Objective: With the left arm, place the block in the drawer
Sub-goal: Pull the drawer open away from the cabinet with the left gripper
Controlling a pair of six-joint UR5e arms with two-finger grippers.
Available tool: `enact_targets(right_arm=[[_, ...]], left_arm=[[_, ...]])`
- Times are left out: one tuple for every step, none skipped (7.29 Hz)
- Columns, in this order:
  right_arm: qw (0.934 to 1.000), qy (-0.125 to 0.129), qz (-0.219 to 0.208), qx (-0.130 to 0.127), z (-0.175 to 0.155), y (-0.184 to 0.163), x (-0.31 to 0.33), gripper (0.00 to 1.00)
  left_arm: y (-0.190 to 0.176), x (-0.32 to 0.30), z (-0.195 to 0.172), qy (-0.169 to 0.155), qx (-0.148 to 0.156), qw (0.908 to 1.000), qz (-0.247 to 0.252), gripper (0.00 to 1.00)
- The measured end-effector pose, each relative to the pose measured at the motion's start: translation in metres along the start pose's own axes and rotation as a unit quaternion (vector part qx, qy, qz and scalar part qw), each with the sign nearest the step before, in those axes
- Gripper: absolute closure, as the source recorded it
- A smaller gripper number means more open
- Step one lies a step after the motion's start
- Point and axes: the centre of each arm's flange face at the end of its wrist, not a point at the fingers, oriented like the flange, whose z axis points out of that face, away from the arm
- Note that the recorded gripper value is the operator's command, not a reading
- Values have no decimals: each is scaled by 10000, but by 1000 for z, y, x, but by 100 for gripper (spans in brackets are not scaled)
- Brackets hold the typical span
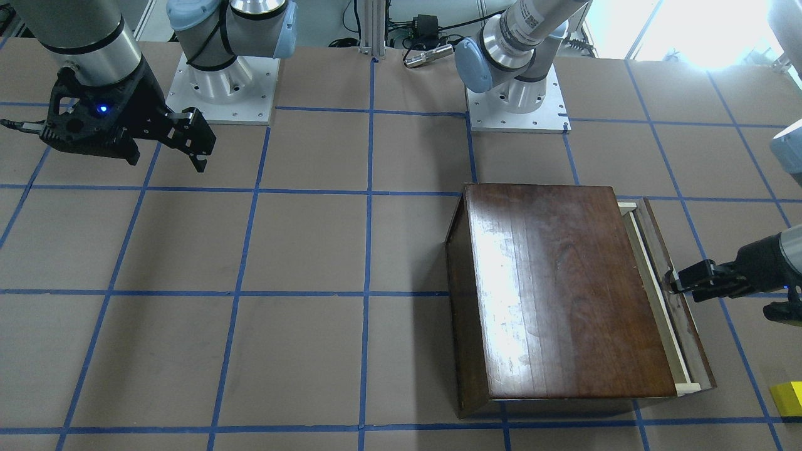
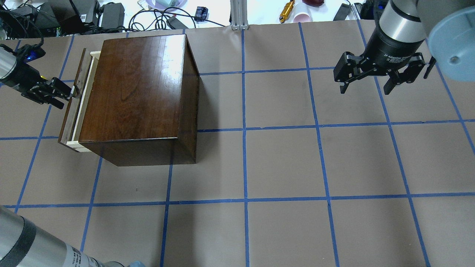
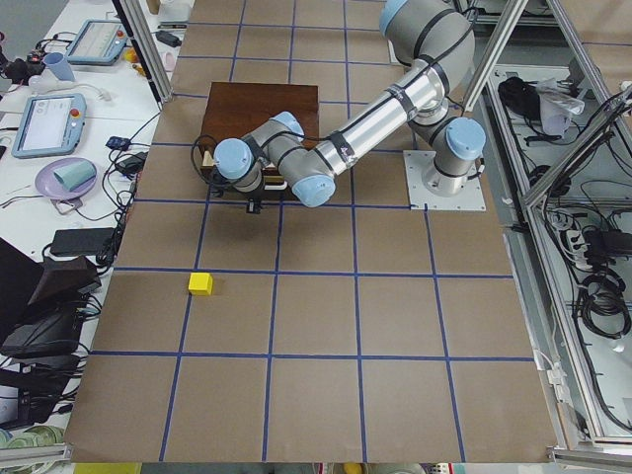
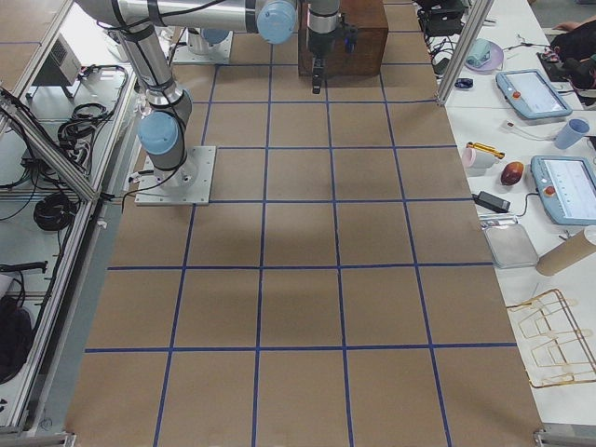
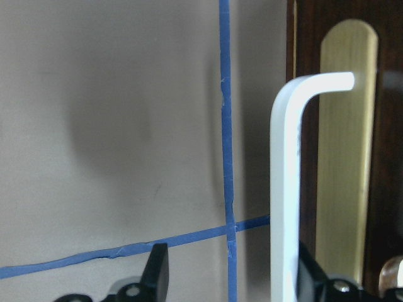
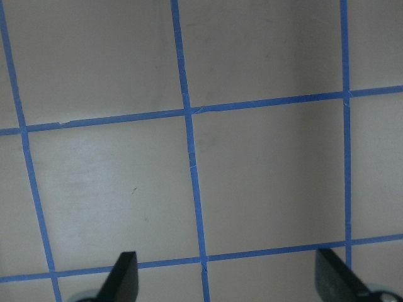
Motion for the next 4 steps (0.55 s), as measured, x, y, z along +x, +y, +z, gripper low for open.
enact_targets(right_arm=[[10000,2,0,0,0,0,0,0],[10000,1,0,0,0,0,0,0],[10000,-1,0,0,0,0,0,0],[10000,-1,0,0,0,0,0,0]], left_arm=[[1,-2,-2,-11,15,10000,-12,30],[3,-9,-7,-23,51,10000,-58,30],[5,-16,-12,-31,79,9999,-109,30],[7,-21,-14,-79,65,9999,-134,30]])
